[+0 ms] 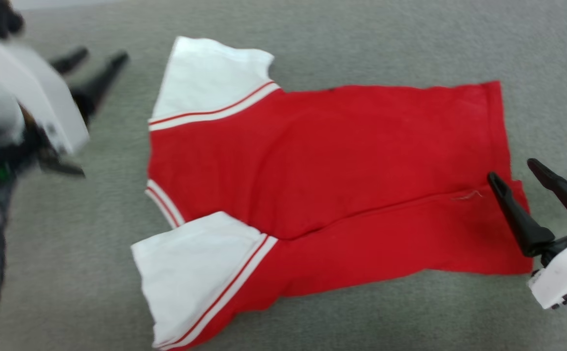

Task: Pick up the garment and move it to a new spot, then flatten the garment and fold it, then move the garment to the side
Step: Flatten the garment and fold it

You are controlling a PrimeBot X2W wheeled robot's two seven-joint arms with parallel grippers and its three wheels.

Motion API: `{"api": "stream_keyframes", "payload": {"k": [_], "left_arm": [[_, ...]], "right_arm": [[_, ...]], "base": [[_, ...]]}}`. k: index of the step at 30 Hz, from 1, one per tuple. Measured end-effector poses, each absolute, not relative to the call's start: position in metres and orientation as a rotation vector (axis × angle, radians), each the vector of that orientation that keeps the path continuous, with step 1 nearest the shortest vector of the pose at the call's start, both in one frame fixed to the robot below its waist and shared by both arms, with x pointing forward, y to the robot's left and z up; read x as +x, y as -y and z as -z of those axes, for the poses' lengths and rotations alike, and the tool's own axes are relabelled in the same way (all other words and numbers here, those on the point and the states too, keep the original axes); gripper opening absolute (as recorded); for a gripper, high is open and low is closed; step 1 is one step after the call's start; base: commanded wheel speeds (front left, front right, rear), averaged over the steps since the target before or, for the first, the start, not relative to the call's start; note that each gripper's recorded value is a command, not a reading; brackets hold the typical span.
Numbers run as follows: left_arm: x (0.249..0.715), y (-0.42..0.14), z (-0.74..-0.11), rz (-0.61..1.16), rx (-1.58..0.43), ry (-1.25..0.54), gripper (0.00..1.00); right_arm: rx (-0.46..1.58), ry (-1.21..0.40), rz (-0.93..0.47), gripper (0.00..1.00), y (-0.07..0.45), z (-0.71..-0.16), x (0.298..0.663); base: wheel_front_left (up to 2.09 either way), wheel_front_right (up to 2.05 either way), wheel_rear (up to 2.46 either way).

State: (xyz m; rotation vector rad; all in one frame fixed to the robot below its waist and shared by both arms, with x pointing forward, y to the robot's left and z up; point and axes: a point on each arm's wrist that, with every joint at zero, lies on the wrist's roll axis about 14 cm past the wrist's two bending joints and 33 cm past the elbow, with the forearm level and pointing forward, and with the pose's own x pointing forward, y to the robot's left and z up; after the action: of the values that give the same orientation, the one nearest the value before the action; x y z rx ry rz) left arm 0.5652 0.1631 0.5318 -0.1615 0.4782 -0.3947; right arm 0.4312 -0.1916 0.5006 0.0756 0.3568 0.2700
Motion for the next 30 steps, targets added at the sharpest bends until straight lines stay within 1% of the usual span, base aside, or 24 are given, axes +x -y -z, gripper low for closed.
{"api": "stream_keyframes", "payload": {"k": [5, 7, 13, 15, 21, 30], "left_arm": [[0.603, -0.150, -0.510, 0.411, -0.120, -0.570, 1.00], [0.614, -0.146, -0.496, 0.417, -0.086, -0.625, 1.00], [0.638, -0.137, -0.457, 0.411, -0.067, -0.774, 1.00], [0.640, -0.136, -0.439, 0.409, -0.078, -0.842, 1.00], [0.644, -0.125, -0.402, 0.425, -0.121, -0.970, 1.00], [0.643, -0.113, -0.392, 0.463, -0.206, -1.058, 1.00]], "right_arm": [[0.081, -0.364, -0.229, 1.00, 0.203, -0.494, 0.430], [0.084, -0.381, -0.219, 1.00, 0.206, -0.486, 0.430], [0.085, -0.406, -0.203, 1.00, 0.210, -0.473, 0.436], [0.085, -0.416, -0.194, 1.00, 0.212, -0.468, 0.436], [0.086, -0.460, -0.166, 1.00, 0.219, -0.452, 0.434], [0.083, -0.479, -0.150, 1.00, 0.224, -0.444, 0.435]], "base": [[0.00, 0.00, 0.00], [0.00, 0.00, 0.00], [0.00, 0.00, 0.00], [0.00, 0.00, 0.00], [0.00, 0.00, 0.00], [0.00, 0.00, 0.00]]}}
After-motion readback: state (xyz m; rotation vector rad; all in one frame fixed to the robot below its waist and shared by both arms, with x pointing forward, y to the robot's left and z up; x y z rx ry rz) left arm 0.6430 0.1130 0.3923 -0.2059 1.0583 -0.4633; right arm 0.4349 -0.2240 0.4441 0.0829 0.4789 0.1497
